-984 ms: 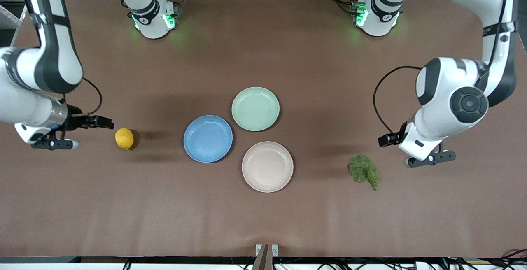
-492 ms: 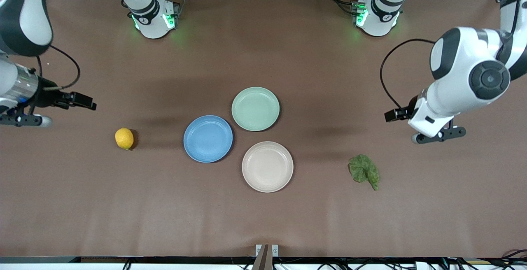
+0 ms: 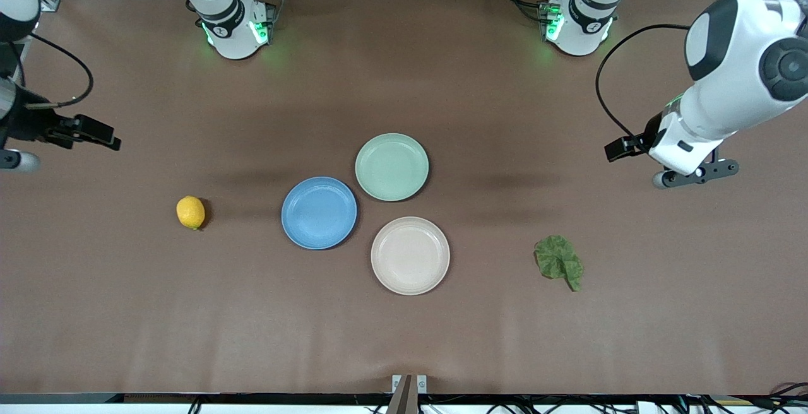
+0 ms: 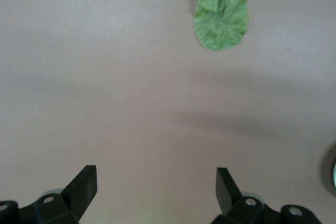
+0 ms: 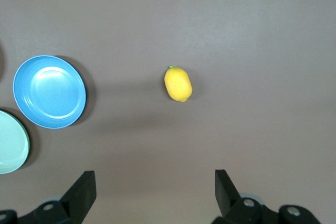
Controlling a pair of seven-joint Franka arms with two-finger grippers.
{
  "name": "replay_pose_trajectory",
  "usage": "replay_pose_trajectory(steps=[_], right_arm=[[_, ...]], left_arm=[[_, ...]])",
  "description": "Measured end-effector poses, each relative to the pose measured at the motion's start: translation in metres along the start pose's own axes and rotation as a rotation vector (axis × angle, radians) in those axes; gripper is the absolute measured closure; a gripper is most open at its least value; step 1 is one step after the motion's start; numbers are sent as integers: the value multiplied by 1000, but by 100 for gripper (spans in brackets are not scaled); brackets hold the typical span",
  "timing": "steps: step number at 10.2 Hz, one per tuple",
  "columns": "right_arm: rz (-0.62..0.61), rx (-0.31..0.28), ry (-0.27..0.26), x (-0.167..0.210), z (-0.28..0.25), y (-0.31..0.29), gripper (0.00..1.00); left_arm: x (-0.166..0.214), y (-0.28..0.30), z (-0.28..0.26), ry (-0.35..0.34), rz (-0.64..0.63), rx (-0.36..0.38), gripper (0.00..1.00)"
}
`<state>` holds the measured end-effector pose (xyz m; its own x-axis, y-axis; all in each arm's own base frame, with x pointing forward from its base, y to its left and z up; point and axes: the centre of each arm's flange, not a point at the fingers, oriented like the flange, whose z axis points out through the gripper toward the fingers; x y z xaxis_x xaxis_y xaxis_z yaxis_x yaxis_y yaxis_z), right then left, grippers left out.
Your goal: Pick lemon and lettuce from blue and beige plates
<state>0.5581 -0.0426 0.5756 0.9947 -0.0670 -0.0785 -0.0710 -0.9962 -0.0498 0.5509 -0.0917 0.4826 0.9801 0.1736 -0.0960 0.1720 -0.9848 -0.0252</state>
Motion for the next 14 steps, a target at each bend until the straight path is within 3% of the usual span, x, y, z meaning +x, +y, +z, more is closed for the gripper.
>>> replay_pose_trajectory(steps=[5,11,14], right_arm=[[-5,-13,23,-10,-51,-3,0],[-9,-14,-3,-22,-73,-9,0],[-8,-14,-12,-23,-74,-9,0]], left_arm=[[-4,-8,-92,167,52,-49,0],[-32,-17,-154,94,163,-20,0],[-34,-18,-164,103,171,-6,0]])
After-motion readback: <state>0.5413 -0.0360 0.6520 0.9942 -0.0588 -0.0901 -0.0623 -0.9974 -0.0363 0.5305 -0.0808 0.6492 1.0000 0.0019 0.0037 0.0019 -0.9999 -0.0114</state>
